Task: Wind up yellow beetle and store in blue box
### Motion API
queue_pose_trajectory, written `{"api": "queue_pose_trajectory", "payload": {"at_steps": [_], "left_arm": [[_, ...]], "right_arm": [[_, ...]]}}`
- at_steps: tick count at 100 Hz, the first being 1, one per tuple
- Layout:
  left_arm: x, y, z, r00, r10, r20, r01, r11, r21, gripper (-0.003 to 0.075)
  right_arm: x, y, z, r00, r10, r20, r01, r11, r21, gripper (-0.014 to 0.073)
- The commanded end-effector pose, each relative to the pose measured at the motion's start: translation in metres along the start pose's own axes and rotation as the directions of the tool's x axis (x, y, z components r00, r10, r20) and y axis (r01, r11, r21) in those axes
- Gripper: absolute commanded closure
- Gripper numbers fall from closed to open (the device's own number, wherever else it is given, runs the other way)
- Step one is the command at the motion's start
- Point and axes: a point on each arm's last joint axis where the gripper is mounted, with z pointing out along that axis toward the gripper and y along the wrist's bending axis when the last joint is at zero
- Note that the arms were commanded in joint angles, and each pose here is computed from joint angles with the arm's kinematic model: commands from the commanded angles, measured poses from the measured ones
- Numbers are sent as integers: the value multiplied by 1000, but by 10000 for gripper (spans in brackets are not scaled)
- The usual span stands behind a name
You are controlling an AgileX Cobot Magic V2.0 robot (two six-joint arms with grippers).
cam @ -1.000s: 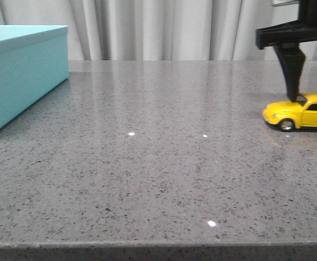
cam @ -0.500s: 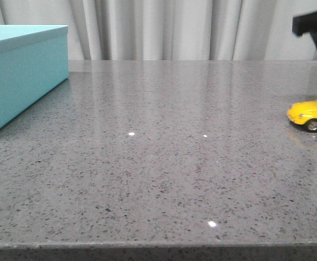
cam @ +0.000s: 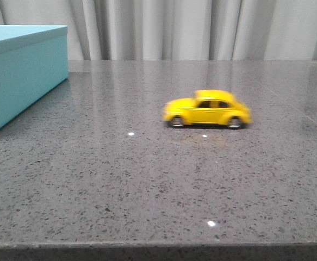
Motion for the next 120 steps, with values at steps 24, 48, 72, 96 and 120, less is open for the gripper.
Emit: {"api": "queue_pose_trajectory", "payload": {"at_steps": [24, 48, 72, 96, 120], "left_arm": [[-37, -3, 23, 998, 64, -18, -64, 998, 6, 382], [-62, -7, 44, 981, 183, -72, -180, 983, 39, 382], [-89, -32, 72, 958, 280, -66, -266, 949, 171, 251], [-99, -68, 113, 861, 500, -91, -445, 828, 340, 139], [-97, -114, 146, 623, 776, -95, -585, 543, 603, 152]], "right_arm": [[29, -15, -35, 953, -10, 303, 46, 993, -110, 26], [61, -26, -41, 921, 3, 389, 59, 987, -147, 26], [83, -36, -55, 889, 25, 457, 63, 982, -177, 26], [87, -35, -61, 889, 62, 454, 44, 974, -221, 26], [87, -35, -61, 889, 70, 453, 41, 972, -230, 26]]}}
